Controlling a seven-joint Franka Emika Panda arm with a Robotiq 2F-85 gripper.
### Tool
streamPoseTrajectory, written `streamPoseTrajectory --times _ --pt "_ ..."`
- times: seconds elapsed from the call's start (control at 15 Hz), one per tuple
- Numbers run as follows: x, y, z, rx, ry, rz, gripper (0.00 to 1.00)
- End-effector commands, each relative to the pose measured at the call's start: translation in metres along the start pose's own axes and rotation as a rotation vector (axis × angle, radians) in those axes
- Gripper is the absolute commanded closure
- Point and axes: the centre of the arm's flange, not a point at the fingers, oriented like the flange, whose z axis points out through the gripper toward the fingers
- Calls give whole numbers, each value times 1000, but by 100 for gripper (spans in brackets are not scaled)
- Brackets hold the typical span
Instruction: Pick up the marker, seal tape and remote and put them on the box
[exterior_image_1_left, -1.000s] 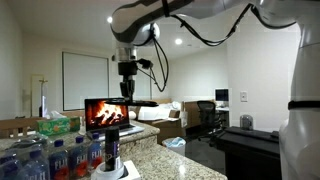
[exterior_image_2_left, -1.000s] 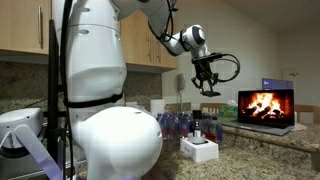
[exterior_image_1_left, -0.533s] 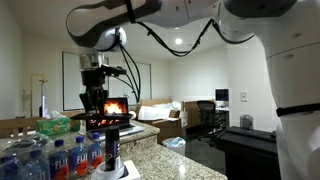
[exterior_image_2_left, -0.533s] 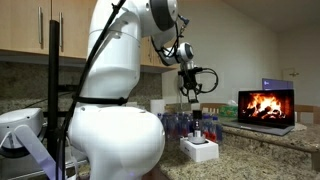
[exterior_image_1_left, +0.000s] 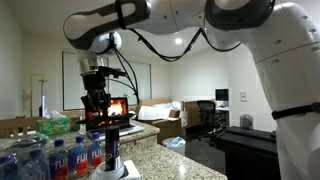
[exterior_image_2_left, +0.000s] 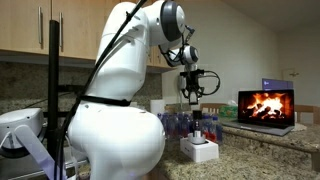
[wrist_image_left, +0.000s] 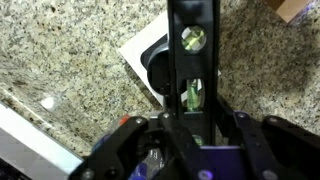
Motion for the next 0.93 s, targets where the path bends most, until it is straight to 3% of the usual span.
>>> streamPoseTrajectory --times 0.0,0.53,0.87 --pt "-12 10 -13 42 3 17 83" --pt "-27 35 18 135 39 20 83" --pt "-26 27 36 93 59 53 83"
